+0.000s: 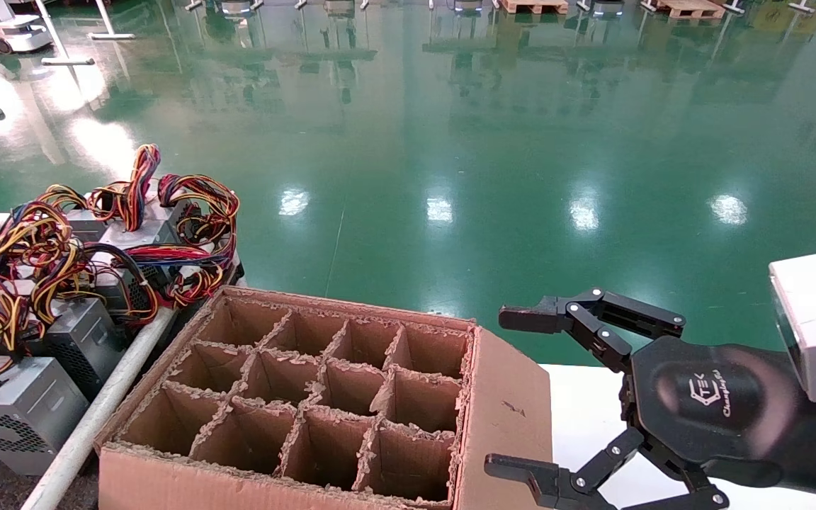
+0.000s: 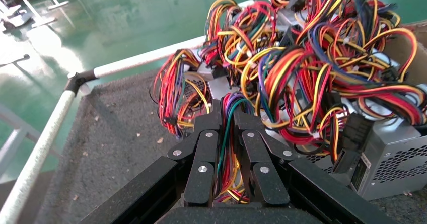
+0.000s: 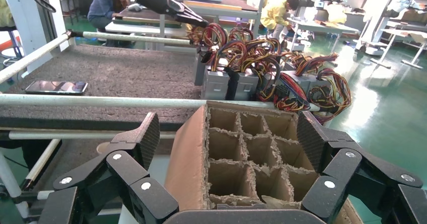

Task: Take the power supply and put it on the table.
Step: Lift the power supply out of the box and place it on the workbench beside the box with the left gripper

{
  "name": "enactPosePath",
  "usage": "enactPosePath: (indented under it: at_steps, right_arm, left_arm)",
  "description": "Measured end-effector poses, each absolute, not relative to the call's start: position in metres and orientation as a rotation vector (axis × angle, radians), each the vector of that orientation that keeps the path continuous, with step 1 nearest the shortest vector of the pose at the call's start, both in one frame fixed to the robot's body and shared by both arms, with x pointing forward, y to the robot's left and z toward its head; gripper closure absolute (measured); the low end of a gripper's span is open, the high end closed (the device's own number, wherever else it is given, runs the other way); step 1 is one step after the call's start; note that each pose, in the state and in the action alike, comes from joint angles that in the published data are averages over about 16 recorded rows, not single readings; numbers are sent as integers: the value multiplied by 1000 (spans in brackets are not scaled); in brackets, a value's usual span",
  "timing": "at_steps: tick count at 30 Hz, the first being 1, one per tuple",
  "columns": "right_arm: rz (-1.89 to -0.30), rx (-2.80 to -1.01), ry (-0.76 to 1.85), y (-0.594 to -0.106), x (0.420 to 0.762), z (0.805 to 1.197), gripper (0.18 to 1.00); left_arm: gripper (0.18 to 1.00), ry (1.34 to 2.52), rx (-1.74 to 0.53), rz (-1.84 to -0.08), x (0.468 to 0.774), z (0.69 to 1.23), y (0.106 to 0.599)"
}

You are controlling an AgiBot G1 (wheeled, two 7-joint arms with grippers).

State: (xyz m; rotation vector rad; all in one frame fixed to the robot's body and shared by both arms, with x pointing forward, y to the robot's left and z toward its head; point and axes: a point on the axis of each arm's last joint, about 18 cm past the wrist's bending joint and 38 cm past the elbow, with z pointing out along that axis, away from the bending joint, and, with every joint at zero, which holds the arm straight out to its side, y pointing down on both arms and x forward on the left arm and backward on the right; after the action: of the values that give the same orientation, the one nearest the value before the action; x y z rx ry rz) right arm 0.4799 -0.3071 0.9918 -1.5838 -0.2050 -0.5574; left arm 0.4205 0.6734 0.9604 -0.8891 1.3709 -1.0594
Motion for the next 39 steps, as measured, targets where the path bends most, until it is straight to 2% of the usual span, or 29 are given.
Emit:
enactPosePath:
  at_steps: [29,39]
  right_arm:
    - [-557,-1584,-204,-307,480,992,178]
    - [-557,-1584,-204,-307,480,992,178]
  left_arm:
    - [954,1372,-938,-1050,427,936,676]
    - [853,1371,-936,-1050,427,936,676]
